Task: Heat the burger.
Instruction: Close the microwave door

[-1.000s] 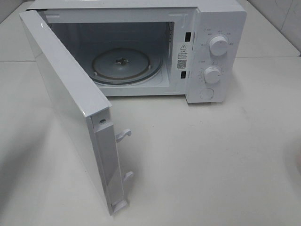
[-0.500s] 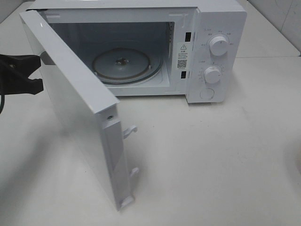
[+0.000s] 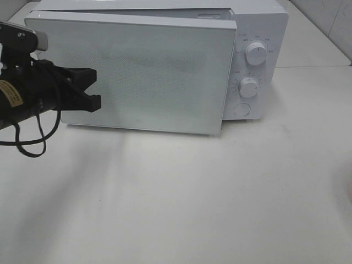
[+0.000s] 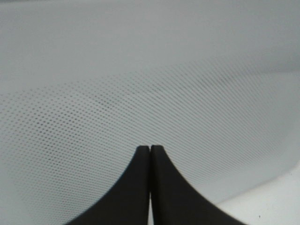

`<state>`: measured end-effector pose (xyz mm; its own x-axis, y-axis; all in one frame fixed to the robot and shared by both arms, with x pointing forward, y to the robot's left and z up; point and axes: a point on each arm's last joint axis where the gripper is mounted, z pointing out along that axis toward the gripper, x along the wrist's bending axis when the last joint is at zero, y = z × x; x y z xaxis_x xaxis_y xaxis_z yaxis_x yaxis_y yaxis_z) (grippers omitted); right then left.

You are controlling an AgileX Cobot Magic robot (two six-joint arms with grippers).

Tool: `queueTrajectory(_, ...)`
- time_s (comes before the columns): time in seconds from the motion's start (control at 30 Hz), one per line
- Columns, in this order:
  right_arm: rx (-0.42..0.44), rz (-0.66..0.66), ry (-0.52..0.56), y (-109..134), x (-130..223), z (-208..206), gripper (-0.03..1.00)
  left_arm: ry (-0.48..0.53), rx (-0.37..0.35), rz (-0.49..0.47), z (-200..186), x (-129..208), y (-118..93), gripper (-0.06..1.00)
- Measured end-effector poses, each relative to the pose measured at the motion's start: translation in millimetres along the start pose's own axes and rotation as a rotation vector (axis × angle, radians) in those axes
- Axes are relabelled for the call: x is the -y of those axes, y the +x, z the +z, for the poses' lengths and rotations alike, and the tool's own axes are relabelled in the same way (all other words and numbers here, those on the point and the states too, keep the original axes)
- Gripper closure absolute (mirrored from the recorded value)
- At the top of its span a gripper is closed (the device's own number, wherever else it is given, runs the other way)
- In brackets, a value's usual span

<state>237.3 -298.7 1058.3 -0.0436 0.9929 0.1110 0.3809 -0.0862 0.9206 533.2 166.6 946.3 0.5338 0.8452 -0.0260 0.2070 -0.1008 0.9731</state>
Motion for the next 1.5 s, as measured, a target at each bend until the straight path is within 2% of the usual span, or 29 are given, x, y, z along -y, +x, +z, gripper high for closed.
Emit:
queueTrajectory(0.17, 0.0, 0.0, 0.0, 0.0, 0.0, 0.0, 0.21, -0.002, -0.007, -0.005, 14.7, -3.7, -11.7, 0.94)
queueTrajectory(0.23, 0.0, 0.0, 0.0, 0.0, 0.0, 0.0, 0.21, 0.009, -0.012, 0.01, 29.8, -6.5, -25.1, 0.94)
queueTrajectory(0.33, 0.0, 0.0, 0.0, 0.0, 0.0, 0.0, 0.21, 0.026, -0.013, 0.013, 40.2, -7.5, -33.7, 0.94)
queueTrajectory(0.53, 0.0, 0.0, 0.0, 0.0, 0.0, 0.0, 0.21, 0.009, -0.027, -0.01, 56.0, -13.3, -40.0, 0.94)
queueTrajectory(0.7, 0.0, 0.0, 0.0, 0.0, 0.0, 0.0, 0.21, 0.035, 0.02, 0.013, 79.4, -15.5, -59.4, 0.94)
queueTrajectory(0.8, 0.0, 0.0, 0.0, 0.0, 0.0, 0.0, 0.21, 0.038, 0.028, 0.017, 82.7, -15.4, -62.6, 0.94)
queueTrajectory(0.97, 0.0, 0.0, 0.0, 0.0, 0.0, 0.0, 0.21, 0.058, 0.068, 0.032, 101.5, -17.0, -79.2, 0.94)
queueTrajectory(1.23, 0.0, 0.0, 0.0, 0.0, 0.0, 0.0, 0.21, 0.051, 0.089, 0.056, 124.0, -21.0, -90.0, 0.94)
queueTrajectory(1.5, 0.0, 0.0, 0.0, 0.0, 0.0, 0.0, 0.21, 0.069, 0.097, 0.058, 129.6, -20.8, -95.7, 0.94)
